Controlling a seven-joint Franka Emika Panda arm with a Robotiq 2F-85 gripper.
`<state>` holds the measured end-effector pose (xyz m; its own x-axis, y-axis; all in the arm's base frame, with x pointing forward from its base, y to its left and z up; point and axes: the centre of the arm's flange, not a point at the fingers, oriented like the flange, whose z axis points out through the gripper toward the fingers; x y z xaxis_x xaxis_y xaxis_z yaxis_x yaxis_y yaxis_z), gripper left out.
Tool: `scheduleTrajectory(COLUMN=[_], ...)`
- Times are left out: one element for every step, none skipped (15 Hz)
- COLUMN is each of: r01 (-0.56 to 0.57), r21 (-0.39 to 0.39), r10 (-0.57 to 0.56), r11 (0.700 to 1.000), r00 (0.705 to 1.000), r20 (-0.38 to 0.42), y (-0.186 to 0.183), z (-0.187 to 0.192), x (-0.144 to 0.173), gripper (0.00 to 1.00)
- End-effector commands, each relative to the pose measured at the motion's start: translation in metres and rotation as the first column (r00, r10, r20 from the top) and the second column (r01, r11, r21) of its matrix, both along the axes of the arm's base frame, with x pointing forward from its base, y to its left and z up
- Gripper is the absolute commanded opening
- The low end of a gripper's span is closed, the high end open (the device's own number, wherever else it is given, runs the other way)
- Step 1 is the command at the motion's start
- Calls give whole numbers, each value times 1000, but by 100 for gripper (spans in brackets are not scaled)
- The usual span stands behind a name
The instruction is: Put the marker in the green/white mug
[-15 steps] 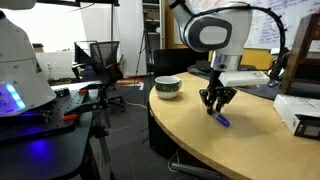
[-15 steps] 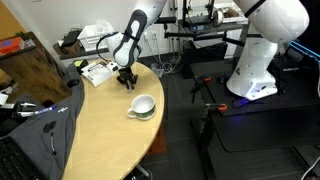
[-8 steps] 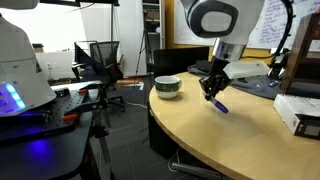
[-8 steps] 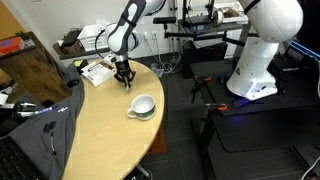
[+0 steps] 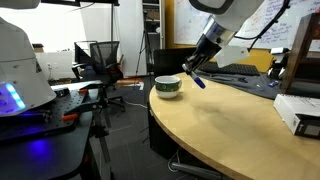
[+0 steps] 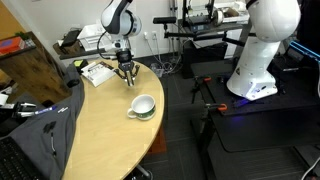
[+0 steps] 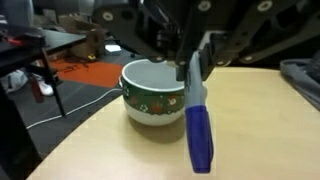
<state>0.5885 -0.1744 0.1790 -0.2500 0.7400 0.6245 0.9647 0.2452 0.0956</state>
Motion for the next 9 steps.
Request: scheduleTrajectory(r01=[-138,-178,-222,-255,-277,-311,-335,-349,-358], r21=[161,214,264,299,342,383,424,464,502], r10=[135,175,222,262,293,331,364,391,417], r11=[977,960,939,920,898,870,841,814,787], r00=[990,984,975,965,956,943,931,920,909], r20=[28,36,30,16,5,14,14,7,-5], y=[30,41,51,60,71,77,82,84,85], z=[8,11,11,14,22,29,33,34,27], x=[-14,-17,-20,-21,-22,-25,-27,-29,-29], gripper=[5,5,5,5,5,5,5,5,5])
